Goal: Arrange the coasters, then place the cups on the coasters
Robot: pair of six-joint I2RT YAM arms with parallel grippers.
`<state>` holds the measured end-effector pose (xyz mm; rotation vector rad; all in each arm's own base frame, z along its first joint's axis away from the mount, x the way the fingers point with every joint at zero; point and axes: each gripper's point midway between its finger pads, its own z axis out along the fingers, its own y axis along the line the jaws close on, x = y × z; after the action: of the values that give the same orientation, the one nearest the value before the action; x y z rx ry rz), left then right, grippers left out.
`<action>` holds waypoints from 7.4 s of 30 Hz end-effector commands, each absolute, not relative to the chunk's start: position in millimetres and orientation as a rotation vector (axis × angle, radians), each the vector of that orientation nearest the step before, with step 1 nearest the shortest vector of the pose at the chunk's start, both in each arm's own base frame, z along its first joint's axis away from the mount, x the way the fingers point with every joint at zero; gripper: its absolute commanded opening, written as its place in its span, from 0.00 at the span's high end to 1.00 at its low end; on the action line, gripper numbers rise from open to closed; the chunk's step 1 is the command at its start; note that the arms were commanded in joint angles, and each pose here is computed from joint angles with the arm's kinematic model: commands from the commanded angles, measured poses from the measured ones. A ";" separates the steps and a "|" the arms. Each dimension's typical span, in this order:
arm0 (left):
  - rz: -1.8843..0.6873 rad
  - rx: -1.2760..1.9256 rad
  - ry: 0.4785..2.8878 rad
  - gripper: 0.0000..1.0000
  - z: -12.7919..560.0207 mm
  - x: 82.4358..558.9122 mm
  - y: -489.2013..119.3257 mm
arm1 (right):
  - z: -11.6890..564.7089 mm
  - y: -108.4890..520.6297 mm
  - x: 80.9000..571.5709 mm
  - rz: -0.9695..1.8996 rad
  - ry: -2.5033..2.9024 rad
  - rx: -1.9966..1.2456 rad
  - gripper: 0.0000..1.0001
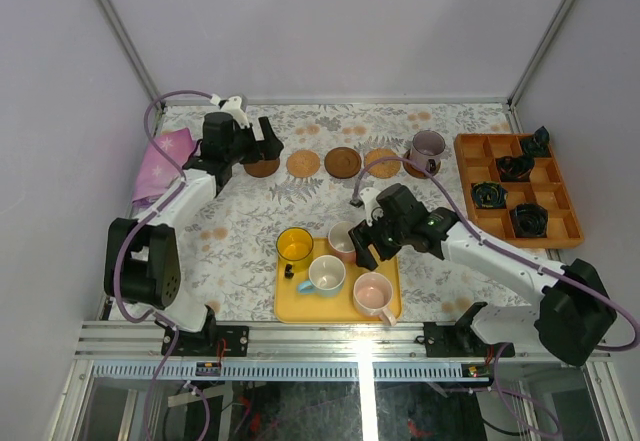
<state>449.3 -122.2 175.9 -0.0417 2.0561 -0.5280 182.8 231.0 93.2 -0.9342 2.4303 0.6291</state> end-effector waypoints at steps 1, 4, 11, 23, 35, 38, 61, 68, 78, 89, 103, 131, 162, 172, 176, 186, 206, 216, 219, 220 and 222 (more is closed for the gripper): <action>-0.503 -0.014 2.033 0.00 184.3 444.6 -119.0 | 96.4 243.5 192.2 0.631 2.380 -0.931 0.23; -0.501 -0.016 2.029 0.00 184.6 443.8 -118.5 | 93.2 246.6 193.0 0.631 2.385 -0.946 0.24; -0.496 -0.023 2.032 0.00 181.1 442.2 -117.3 | 84.2 251.0 197.1 0.615 2.396 -0.971 0.30; -0.476 -0.019 2.042 0.00 176.4 441.0 -114.8 | 82.3 257.2 202.0 0.615 2.391 -0.972 0.47; -0.477 -0.028 2.048 0.00 172.4 439.8 -114.3 | 88.4 253.5 200.8 0.587 2.366 -0.980 1.00; -0.479 -0.029 2.045 0.00 173.7 441.3 -114.5 | 100.6 252.1 210.3 0.545 2.321 -0.953 1.00; -0.494 -0.037 2.033 0.00 177.5 465.5 -120.1 | 188.1 213.8 358.6 0.120 2.156 -0.290 1.00; -0.486 -0.028 2.036 0.00 174.2 478.4 -121.3 | 184.6 194.2 416.3 0.092 2.149 -0.174 1.00; -0.495 -0.026 2.038 0.00 169.1 503.0 -126.4 | 156.0 172.3 466.4 0.036 2.180 -0.097 1.00; -0.494 -0.025 2.040 0.00 167.7 517.8 -128.8 | 141.4 167.8 487.8 0.039 2.200 -0.064 1.00; -0.495 -0.034 2.061 0.00 159.7 519.7 -129.3 | 131.8 172.9 484.6 0.077 2.244 -0.067 1.00; -0.487 -0.028 2.066 0.00 157.7 517.6 -128.2 | 101.8 167.4 480.5 0.031 2.296 -0.061 1.00; -0.481 -0.025 2.068 0.00 162.7 509.2 -126.1 | 161.9 169.2 433.0 0.078 2.258 -0.146 0.19; -0.497 -0.010 2.071 0.00 164.2 499.6 -129.7 | 168.2 187.1 365.7 0.316 2.304 -0.443 0.19; -0.502 -0.003 2.072 0.00 165.4 494.0 -132.0 | 156.8 182.3 326.7 0.367 2.328 -0.553 0.18; -0.522 0.047 2.086 0.00 165.8 480.5 -142.6 | 131.9 171.3 212.4 0.560 2.401 -0.690 0.01; -0.502 0.071 2.069 0.00 178.4 439.0 -141.9 | 148.4 205.8 179.9 0.570 2.489 -0.729 0.44; -0.487 0.096 2.079 0.00 175.6 421.7 -138.1 | 124.3 218.6 149.5 0.603 2.572 -0.637 0.48; -0.491 0.102 2.074 0.00 177.6 420.1 -138.5 | 112.6 217.1 141.4 0.551 2.601 -0.668 0.48; -0.489 0.104 2.073 0.00 177.8 419.5 -138.6 | 108.9 215.8 140.3 0.527 2.610 -0.673 0.48; -0.486 0.102 2.071 0.00 178.0 419.0 -137.6 | 103.5 212.7 140.1 0.483 2.620 -0.667 0.48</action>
<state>421.8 -139.4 166.7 0.0765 2.1100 -0.5050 138.5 216.4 111.5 -0.7147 2.6053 0.5655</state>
